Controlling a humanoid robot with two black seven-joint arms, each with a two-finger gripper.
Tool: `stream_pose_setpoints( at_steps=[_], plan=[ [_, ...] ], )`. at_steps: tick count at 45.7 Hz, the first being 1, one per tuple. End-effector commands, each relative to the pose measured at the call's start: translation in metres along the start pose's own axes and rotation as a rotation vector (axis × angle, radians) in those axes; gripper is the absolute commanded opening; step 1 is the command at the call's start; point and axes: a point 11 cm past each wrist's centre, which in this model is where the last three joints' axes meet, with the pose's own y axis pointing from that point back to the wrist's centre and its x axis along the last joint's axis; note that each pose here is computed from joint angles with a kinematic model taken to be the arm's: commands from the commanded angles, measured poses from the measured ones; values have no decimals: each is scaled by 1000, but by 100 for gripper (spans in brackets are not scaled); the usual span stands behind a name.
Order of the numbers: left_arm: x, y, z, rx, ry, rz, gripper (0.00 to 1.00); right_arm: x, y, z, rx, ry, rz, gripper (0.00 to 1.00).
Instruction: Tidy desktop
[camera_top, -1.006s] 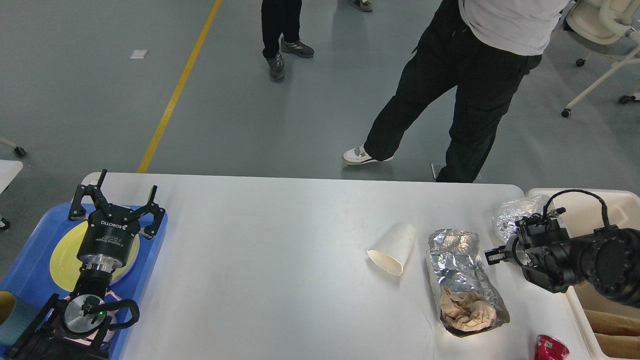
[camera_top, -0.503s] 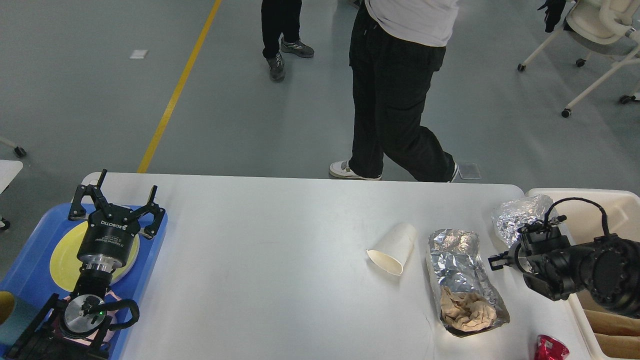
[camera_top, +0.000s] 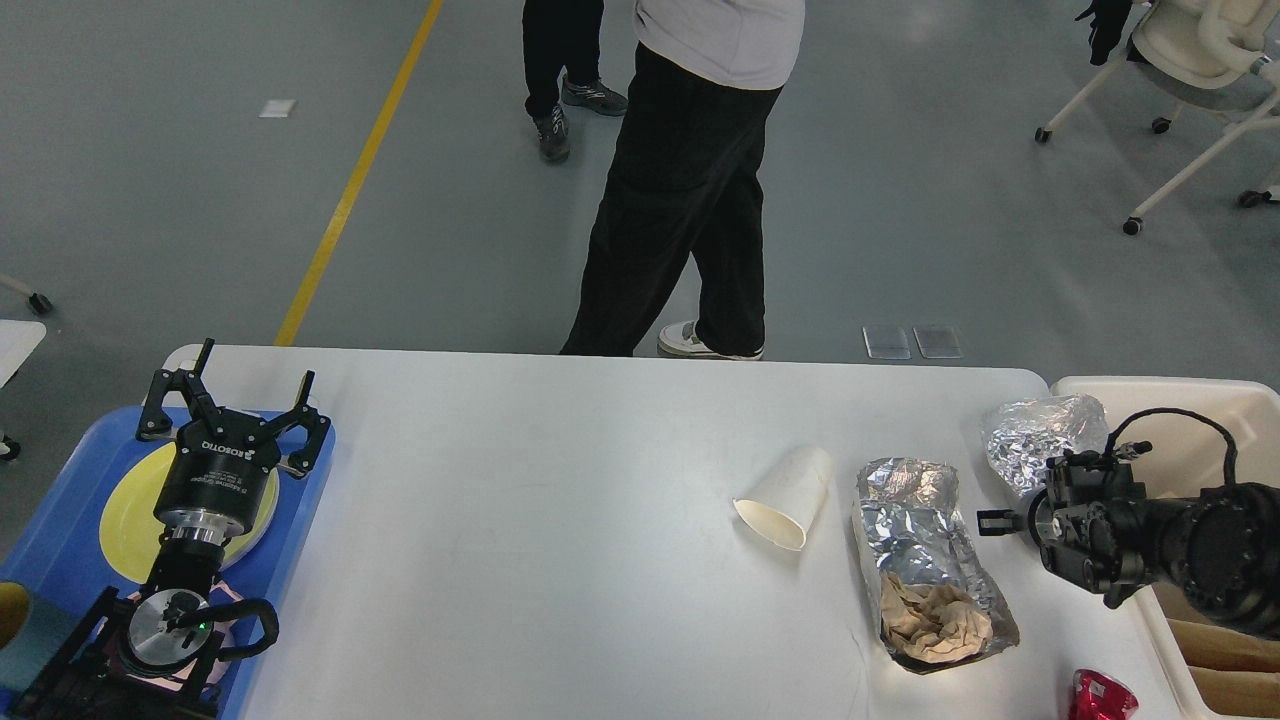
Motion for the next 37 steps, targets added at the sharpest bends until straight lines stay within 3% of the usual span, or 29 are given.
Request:
stream_pose_setpoints(
  at_steps=[1, 10, 16, 29, 37],
  plan=[
    [0, 0, 0, 1, 0, 0, 96, -1, 0, 0, 2, -35, -4, 0],
    [0, 0, 0, 1, 0, 0, 96, 12, 7, 0, 8, -47, -2, 0],
    [0, 0, 0, 1, 0, 0, 96, 35, 31, 23, -24, -74, -26, 0],
    [0, 0, 0, 1, 0, 0, 96, 107, 142, 28, 69, -140, -219, 0],
    [0, 0, 0, 0, 0, -1, 96, 125, 217, 34, 66, -176, -273, 0]
  ],
)
